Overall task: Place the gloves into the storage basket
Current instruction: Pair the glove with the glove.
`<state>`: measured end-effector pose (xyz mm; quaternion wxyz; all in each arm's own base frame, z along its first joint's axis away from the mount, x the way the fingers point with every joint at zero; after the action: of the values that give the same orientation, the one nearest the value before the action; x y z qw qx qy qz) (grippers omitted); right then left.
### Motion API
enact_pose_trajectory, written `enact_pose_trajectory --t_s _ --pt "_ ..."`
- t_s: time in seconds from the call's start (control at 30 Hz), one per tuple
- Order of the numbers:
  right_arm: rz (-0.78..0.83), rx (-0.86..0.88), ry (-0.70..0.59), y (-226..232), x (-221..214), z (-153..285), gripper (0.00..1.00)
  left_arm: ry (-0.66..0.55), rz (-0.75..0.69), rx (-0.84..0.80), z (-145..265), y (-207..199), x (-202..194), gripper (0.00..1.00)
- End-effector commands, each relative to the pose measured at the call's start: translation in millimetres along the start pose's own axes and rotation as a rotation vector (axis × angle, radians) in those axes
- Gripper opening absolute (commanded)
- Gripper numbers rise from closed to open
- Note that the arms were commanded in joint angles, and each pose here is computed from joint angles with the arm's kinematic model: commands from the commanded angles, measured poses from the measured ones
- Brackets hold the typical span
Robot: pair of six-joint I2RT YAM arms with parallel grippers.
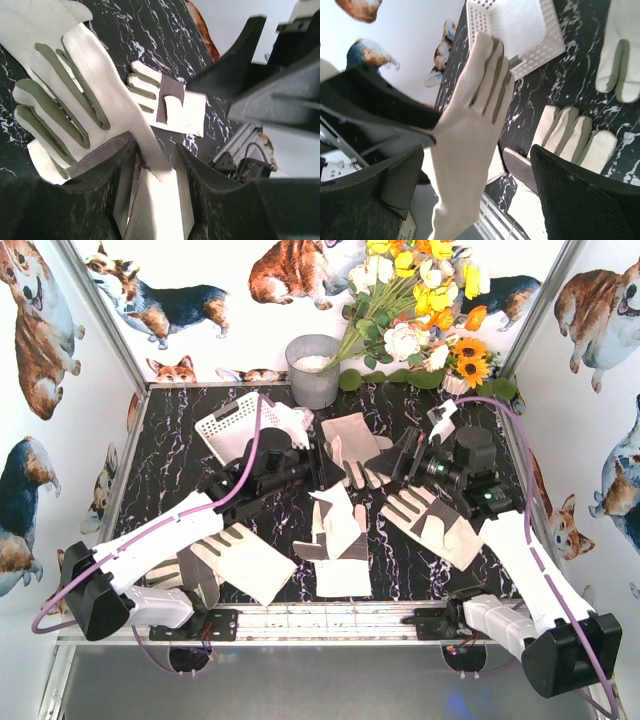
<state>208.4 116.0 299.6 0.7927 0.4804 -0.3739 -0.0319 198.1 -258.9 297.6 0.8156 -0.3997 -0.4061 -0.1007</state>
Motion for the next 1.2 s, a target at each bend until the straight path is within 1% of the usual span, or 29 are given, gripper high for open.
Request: enact_pose_trajectory --t_s 0.0,0.1,0.23,0.4,0.5,0.57,0.6,0.63,0.7,0.8,0.83,0.87,0.93,1.03,1.1,1.17 --pt "0.098 0.209 0.007 16.6 -5.1 9.3 0.90 -0.029 0.124 -0.017 5.9 -1.1 9.0 0.00" --pt "0.175 0.194 0.050 14.1 -16.5 9.4 0.90 -0.042 0.189 0.002 2.8 4.7 8.4 0.00" --pt "0.291 0.129 0.148 17.8 -36.9 2.2 0.90 -0.050 0.217 0.019 -0.5 9.2 5.9 0.00" --pt "0.308 0.107 0.232 16.5 -58.8 -10.5 0.87 -0.059 0.242 0.030 -1.6 11.7 3.2 0.00" --pt "0.323 0.103 0.261 19.9 -68.2 -15.3 0.83 -0.066 0.249 0.044 -0.5 13.5 2.0 0.00" --pt "0.337 0.091 0.265 21.7 -72.4 -18.7 0.77 -0.071 0.253 0.042 -0.1 13.7 1.6 0.00" --pt "0.342 0.086 0.266 22.4 -73.9 -20.1 0.70 -0.071 0.254 0.041 -0.3 13.9 1.4 0.00" --pt "0.345 0.076 0.264 22.4 -75.0 -21.7 0.66 -0.070 0.256 0.041 -0.4 14.1 0.9 0.00" --pt "0.352 0.067 0.263 22.0 -77.0 -24.7 0.44 -0.065 0.261 0.042 -0.8 14.6 -0.3 0.00" --pt "0.373 0.042 0.242 22.2 -77.5 -27.3 0.07 -0.061 0.279 0.049 -0.5 16.2 -3.2 0.00" --pt "0.383 0.032 0.229 22.1 -77.4 -27.5 0.00 -0.056 0.287 0.054 -1.0 17.5 -5.4 0.00" --pt "0.390 0.022 0.217 21.6 -78.1 -27.5 0.00 -0.051 0.296 0.060 -1.0 18.9 -7.4 0.00" --pt "0.405 0.007 0.186 20.6 -77.7 -27.1 0.00 -0.037 0.313 0.070 -1.3 22.1 -12.8 0.12" --pt "0.417 -0.013 0.150 17.4 -77.4 -25.6 0.00 -0.021 0.340 0.086 -0.7 27.8 -21.8 0.38" --pt "0.426 -0.030 0.138 15.3 -76.9 -25.3 0.00 -0.024 0.362 0.085 1.2 29.0 -24.4 0.52" --pt "0.434 -0.043 0.128 14.0 -76.3 -26.0 0.00 -0.033 0.390 0.074 1.9 29.7 -26.4 0.63"
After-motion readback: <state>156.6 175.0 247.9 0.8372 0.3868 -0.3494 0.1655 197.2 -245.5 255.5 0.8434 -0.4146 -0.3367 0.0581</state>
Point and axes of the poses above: each gripper's point midway between its finger pads, its own z axis back along the fingers, its own y axis along the line the jaws close on, x = y × z, the point moved 10 cm from there along z, back along the fingers, and after that the axes turned 2 degrees about -z, right-handed, at the moved point
